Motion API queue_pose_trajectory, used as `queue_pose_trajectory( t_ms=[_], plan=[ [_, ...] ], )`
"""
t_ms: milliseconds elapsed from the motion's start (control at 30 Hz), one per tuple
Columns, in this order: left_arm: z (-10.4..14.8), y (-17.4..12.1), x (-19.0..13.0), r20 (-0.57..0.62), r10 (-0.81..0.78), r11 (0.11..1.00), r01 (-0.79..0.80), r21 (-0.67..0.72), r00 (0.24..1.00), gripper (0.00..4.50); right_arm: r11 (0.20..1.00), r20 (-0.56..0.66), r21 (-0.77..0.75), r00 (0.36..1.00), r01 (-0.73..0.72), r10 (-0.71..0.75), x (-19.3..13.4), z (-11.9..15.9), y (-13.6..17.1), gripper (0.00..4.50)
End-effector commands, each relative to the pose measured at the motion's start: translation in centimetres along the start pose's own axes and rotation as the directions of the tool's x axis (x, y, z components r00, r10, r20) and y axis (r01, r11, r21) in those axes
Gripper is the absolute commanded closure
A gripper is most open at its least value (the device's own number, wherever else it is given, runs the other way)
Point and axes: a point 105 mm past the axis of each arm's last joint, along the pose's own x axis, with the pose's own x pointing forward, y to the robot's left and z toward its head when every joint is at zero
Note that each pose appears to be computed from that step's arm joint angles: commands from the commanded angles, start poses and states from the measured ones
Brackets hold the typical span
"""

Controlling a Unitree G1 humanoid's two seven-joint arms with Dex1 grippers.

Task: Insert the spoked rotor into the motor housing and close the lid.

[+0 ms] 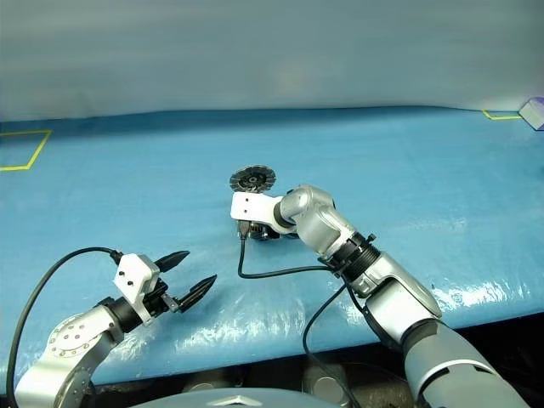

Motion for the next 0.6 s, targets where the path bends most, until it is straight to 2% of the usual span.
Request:
queue_pose_trajectory(
  t_ms=[33, 267, 533, 600],
  plan=[
    [1.3, -0.1, -0.1, 0.042, -0.013, 0.999, 0.011, 0.041, 0.999, 0.0, 0.998, 0.08, 0.0, 0.995, -0.058, 0.058, 0.4, 1.9, 2.7, 2.35],
    [1.2, -0.2, 0.0, 0.036, -0.017, 0.999, 0.016, 0.028, 0.999, 0.0, 0.993, 0.112, 0.032, 0.988, -0.114, 0.11, -0.4, 2.4, 6.8, 2.35],
    [1.1, -0.5, 0.4, 0.039, -0.03, 0.999, 0.029, 0.013, 0.999, 0.0, 0.988, 0.108, 0.052, 0.985, -0.144, 0.138, -0.7, 2.3, 8.4, 2.35],
    [1.0, -0.6, 0.5, 0.04, -0.033, 0.999, 0.032, 0.009, 0.999, 0.0, 0.989, 0.115, 0.059, 0.985, -0.134, 0.126, -0.6, 2.5, 8.3, 1.63]
  ],
)
